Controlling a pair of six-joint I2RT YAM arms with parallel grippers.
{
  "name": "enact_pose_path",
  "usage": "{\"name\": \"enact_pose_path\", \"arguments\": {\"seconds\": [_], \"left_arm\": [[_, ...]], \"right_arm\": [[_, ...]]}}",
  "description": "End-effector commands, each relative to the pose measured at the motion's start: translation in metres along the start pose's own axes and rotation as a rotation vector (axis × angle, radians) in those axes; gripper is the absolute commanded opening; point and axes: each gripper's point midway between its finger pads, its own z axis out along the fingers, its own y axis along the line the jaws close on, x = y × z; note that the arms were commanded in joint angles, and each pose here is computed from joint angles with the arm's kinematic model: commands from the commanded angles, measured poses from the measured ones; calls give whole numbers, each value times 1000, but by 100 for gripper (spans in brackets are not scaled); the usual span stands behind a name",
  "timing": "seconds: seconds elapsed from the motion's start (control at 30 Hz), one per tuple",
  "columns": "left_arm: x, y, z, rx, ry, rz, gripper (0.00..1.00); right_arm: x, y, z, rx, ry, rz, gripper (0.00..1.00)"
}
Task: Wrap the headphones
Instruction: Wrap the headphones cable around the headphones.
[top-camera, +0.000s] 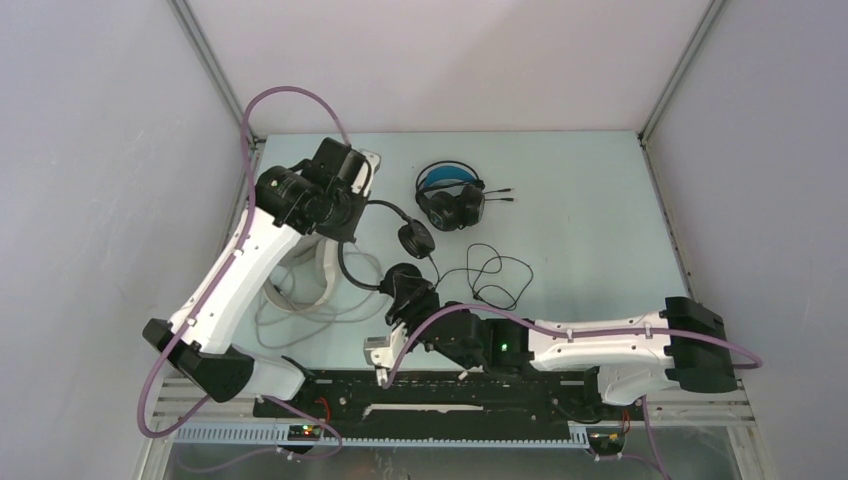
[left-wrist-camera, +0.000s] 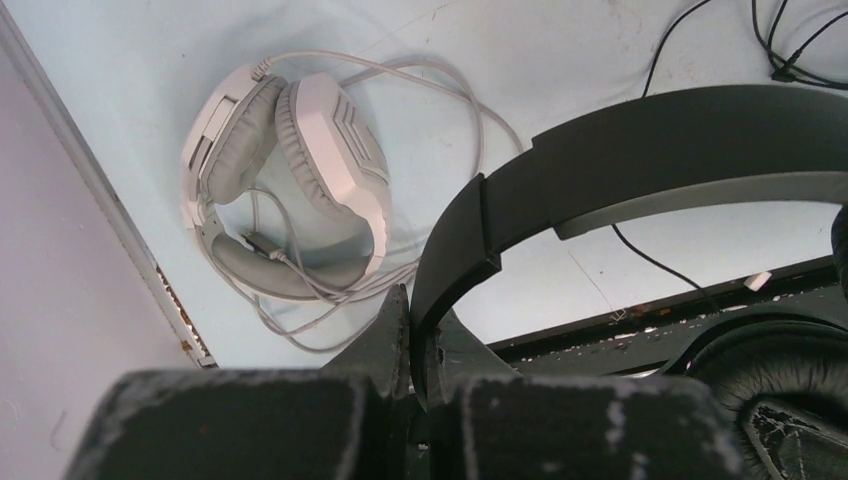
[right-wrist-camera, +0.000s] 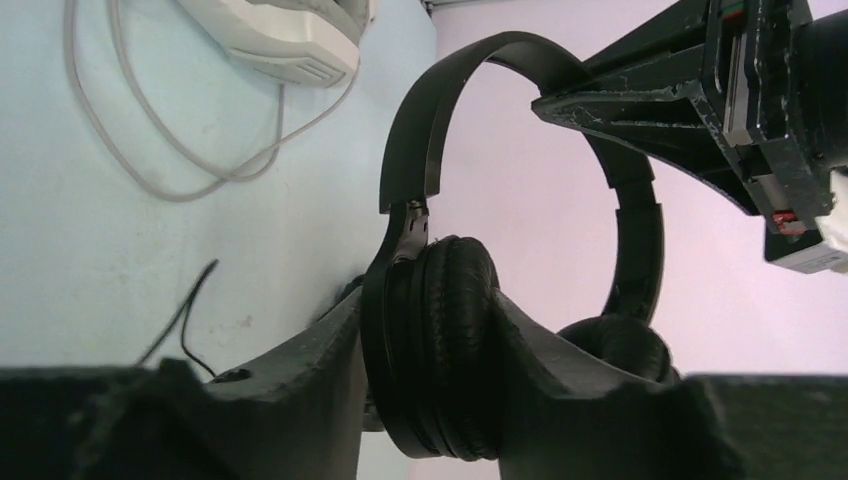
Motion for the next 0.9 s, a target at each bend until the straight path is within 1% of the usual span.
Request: {"name": "enact_pose_path", "arguments": {"seconds": [0.0,0.03,0.1,0.17,0.23,0.33,0.43,0.57,0.77,0.83,0.87], "left_arm": [[-27,-22,-16,130,-110,-43,0],[-30,-26,-18,154,-127,-47,0],[-32,-26,-19,150,-146,-57,0],[-32,-23,-15,132,-148,-55,0],[-35,-28,-14,156,-156,-52,0],[-46,-40,-19,223,-214,-61,0],[-55,-38,-23,214,-268,-75,0],[-58,-33,-21,180,-279,-81,0],[-56,-35,-11,175,-259,-28,0],[-55,-35,-8,174,-249,-29,0],[-54,-36,-6,175,-242,-31,0]], "right_arm": [[-7,-28,-1,76,-23,99,37],[-6,-26,-1,69,-20,122,31],[-8,-25,-3,66,-35,179,20],[-12,-29,-5,49,-69,264,17],[-17,-30,-6,11,-93,367,16],[-20,-31,-6,-31,-115,542,16],[-15,-37,-4,-57,-98,695,16],[-1,-36,-3,-78,-59,800,15],[11,-42,-6,-101,-63,936,15],[10,-41,-8,-114,-67,952,17],[10,-41,-9,-116,-67,950,22]]}}
